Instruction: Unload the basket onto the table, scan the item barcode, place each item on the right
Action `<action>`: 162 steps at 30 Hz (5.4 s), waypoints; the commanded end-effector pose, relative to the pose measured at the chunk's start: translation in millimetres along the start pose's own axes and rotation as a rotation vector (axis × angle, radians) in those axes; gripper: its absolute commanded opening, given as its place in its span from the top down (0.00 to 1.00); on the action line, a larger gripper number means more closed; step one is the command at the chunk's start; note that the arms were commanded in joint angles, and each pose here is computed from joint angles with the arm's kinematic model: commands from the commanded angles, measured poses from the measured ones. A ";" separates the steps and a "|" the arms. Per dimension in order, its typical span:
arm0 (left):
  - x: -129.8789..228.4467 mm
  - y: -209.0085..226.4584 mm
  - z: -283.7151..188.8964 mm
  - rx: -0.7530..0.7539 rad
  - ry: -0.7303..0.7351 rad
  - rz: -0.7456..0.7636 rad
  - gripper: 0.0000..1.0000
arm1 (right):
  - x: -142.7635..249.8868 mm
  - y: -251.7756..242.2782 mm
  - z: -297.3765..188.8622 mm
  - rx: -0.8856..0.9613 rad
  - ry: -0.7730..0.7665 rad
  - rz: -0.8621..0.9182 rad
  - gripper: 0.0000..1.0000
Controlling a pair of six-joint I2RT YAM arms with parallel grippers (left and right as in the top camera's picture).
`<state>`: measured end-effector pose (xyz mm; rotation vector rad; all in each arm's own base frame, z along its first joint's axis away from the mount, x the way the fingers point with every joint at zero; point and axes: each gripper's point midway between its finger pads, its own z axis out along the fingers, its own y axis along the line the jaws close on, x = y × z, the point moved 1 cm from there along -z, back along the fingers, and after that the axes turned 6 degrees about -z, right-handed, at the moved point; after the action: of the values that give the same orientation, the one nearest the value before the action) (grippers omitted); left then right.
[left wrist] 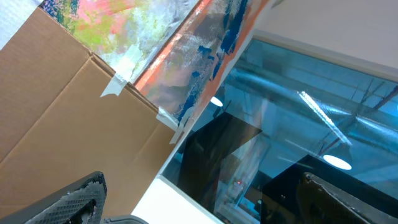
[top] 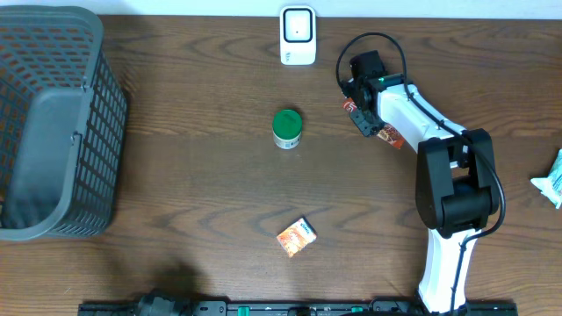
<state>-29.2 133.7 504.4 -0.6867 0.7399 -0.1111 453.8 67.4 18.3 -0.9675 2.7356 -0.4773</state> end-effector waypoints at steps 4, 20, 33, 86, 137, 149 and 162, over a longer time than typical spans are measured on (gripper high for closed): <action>0.5 0.8 0.1 -0.012 -0.004 0.005 0.02 | 6.8 20.9 16.7 -0.086 0.022 -0.009 0.68; 0.5 0.8 0.1 -0.012 -0.004 0.005 0.02 | -11.1 47.9 -77.6 -0.411 -0.121 0.154 0.99; 0.4 0.8 0.1 -0.012 -0.004 0.004 0.02 | 8.7 100.5 -142.7 -0.789 -0.089 0.202 0.45; 0.5 0.8 0.2 -0.012 -0.004 0.005 0.02 | 21.1 134.9 -104.2 -1.085 0.019 0.249 0.99; 0.4 0.8 0.2 -0.012 -0.004 0.004 0.02 | 12.9 61.7 -147.4 -0.237 0.080 0.305 0.01; 0.4 0.9 0.0 -0.012 -0.004 0.004 0.02 | 43.8 90.8 -74.8 -0.126 0.153 0.243 0.01; 0.4 0.9 0.0 -0.012 -0.004 0.004 0.02 | 59.7 100.7 -32.9 -0.113 0.125 0.243 0.36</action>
<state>-29.2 133.7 504.4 -0.6867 0.7399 -0.1111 340.1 122.6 14.2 -0.6653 2.9633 -0.3195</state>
